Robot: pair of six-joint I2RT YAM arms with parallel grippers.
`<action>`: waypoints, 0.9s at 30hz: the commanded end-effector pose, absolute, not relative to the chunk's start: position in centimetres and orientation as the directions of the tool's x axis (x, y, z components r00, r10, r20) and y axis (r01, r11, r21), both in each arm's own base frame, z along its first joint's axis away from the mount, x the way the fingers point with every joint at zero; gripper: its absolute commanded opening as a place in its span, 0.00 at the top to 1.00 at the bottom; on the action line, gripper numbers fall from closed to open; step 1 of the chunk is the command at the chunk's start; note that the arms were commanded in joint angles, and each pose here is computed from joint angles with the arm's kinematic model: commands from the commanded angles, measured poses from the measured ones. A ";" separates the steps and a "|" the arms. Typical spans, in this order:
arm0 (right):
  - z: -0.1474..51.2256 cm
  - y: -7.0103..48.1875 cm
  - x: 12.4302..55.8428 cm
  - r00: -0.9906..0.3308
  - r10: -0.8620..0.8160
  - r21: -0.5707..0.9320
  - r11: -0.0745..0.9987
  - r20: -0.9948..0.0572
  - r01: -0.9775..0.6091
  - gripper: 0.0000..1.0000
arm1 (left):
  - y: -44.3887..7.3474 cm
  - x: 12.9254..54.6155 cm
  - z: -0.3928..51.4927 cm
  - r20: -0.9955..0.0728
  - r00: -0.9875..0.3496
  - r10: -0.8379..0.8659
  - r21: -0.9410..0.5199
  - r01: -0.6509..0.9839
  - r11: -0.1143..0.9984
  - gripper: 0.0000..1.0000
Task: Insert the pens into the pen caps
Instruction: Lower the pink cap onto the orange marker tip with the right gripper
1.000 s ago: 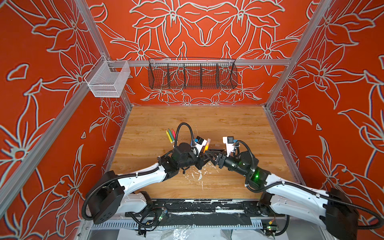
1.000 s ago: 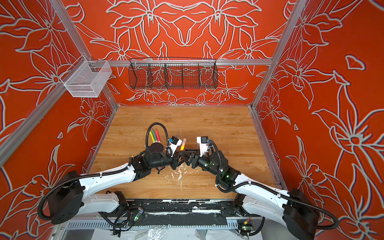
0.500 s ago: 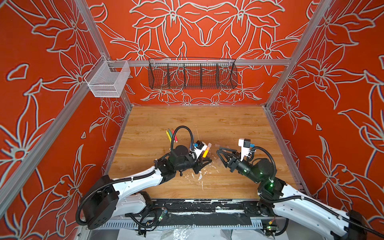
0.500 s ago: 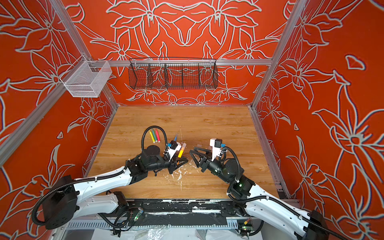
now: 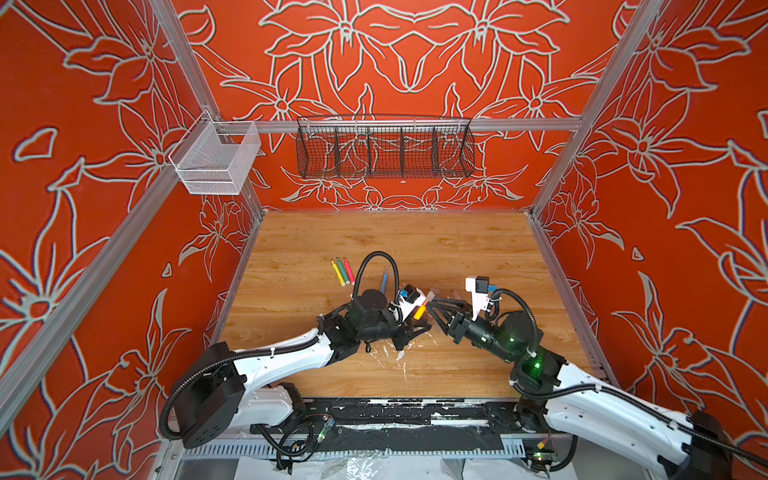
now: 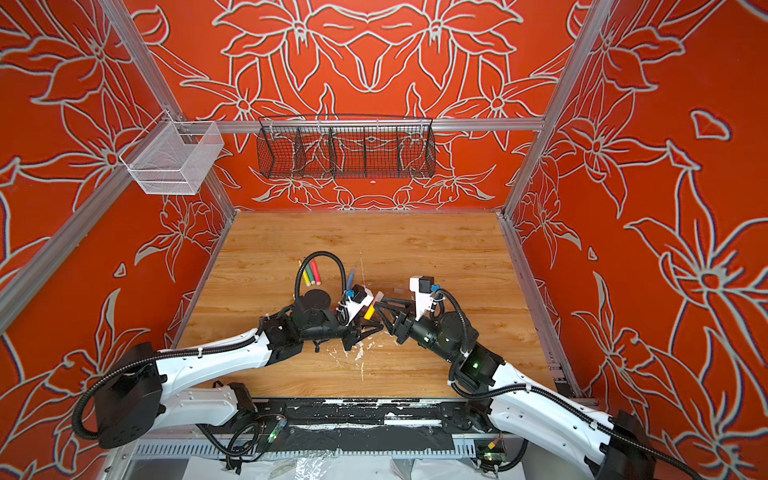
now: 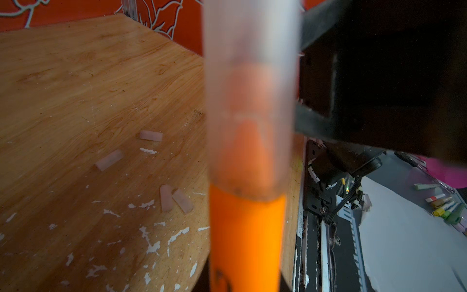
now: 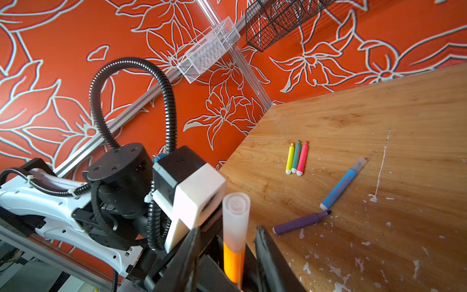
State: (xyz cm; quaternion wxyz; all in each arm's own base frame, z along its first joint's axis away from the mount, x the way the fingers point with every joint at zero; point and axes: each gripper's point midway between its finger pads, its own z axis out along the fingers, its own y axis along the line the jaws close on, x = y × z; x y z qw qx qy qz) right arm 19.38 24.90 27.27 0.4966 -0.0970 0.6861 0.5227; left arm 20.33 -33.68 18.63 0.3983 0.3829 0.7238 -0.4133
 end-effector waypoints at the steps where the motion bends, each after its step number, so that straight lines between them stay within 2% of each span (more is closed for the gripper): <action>1: 28.6 24.3 19.6 -0.457 0.422 0.616 0.431 -0.783 -0.659 0.60 | -34.3 19.9 19.1 -0.903 -0.355 0.241 -0.264 0.903 0.339 1.00; 12: 28.5 24.3 19.8 -0.470 0.426 0.629 0.422 -0.773 -0.653 0.62 | -35.0 19.5 18.6 -0.900 -0.334 0.280 -0.238 0.915 0.326 1.00; 20: 28.0 24.8 20.0 -0.489 0.413 0.637 0.420 -0.768 -0.646 0.80 | -35.3 19.1 18.6 -0.900 -0.323 0.294 -0.226 0.921 0.318 1.00; 27: 27.4 25.2 20.5 -0.507 0.397 0.644 0.435 -0.765 -0.629 0.82 | -35.5 18.7 18.6 -0.900 -0.319 0.297 -0.228 0.925 0.304 1.00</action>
